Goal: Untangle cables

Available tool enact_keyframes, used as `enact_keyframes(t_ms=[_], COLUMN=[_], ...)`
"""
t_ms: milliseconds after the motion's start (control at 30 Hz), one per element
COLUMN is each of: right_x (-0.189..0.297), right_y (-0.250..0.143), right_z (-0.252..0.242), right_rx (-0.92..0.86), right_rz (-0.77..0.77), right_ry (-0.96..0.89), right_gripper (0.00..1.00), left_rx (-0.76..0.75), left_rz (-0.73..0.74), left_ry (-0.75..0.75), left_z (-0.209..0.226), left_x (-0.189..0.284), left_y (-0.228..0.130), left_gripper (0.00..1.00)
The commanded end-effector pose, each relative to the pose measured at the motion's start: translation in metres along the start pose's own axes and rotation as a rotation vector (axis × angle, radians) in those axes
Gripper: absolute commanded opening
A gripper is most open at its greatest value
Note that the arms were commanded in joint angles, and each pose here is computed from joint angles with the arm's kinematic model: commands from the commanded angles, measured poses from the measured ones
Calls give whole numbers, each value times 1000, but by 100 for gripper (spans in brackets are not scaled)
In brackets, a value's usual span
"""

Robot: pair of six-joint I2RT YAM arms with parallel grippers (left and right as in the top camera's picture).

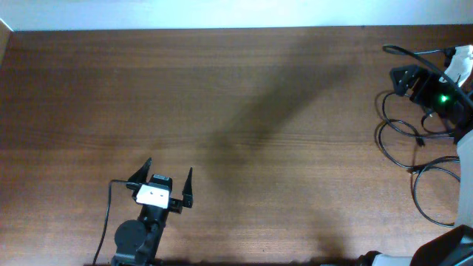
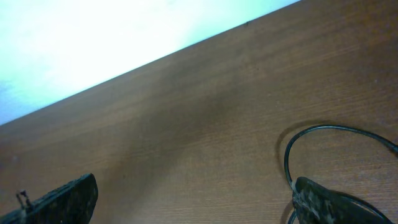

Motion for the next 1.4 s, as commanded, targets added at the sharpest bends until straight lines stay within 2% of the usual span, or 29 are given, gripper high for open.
enact_keyframes(t_ms=[0, 233, 1367], right_x=[-1, -1, -1], right_y=[2, 2, 2], right_z=[2, 2, 2], right_rx=[13, 13, 13], right_rz=[-2, -2, -2], right_ry=[2, 2, 2], right_gripper=[99, 99, 99], left_rx=[41, 243, 206], left_rz=[7, 10, 9], left_ry=[21, 97, 103], left_z=[4, 20, 23], left_x=[0, 1, 1], left_y=[-3, -6, -6], left_gripper=[99, 99, 99])
Point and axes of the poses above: each gripper's point midway between its finger pads, its own x axis back along the fingers, its own z axis along the line the jaws close on, y = z × x, the point moved 1 cm from there along x, back along the fingers, and after that the axes turned 5 degrees about -x, right-handed, at the moved point
